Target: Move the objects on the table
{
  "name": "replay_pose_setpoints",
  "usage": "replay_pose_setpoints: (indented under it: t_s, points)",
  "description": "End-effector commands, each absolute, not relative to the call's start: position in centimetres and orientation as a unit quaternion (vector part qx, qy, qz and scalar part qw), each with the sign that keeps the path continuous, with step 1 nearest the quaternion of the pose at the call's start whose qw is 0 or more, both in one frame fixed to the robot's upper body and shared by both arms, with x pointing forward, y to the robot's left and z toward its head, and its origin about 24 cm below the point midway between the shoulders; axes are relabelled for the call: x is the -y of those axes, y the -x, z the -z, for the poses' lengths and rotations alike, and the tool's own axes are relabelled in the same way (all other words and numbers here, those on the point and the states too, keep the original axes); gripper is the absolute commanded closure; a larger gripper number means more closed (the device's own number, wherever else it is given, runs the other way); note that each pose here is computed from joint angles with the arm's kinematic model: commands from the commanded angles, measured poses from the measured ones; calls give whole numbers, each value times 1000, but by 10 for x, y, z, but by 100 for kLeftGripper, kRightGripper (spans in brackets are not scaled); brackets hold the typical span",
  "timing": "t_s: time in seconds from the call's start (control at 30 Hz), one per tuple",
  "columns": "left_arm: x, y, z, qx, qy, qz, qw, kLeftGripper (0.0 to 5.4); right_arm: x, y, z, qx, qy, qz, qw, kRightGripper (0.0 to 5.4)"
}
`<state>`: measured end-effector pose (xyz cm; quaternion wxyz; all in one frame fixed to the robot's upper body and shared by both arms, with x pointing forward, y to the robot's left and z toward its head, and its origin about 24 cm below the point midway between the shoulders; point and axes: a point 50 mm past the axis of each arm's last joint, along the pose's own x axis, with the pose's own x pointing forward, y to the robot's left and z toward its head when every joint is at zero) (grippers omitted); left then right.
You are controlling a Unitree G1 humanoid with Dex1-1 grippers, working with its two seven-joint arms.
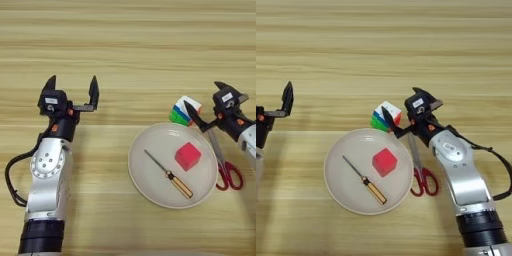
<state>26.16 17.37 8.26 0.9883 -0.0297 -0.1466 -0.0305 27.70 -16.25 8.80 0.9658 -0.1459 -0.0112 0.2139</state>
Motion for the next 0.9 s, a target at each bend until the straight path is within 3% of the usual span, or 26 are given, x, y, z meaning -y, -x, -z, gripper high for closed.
replay_pose_setpoints:
  t_s: [0.03,0.47,0.77,0.9]
  points:
    - [-174,-263,-82,141,27,36,989,0,170,-283,-97,31,141,-186,972,5]
    - [-175,-264,-80,141,26,34,989,0,185,-284,-95,21,107,-153,982,5]
    - [-176,-265,-79,140,26,34,989,0,167,-285,-93,18,19,-189,982,5]
    - [-177,-265,-79,140,26,34,989,0,160,-287,-94,15,6,-208,978,5]
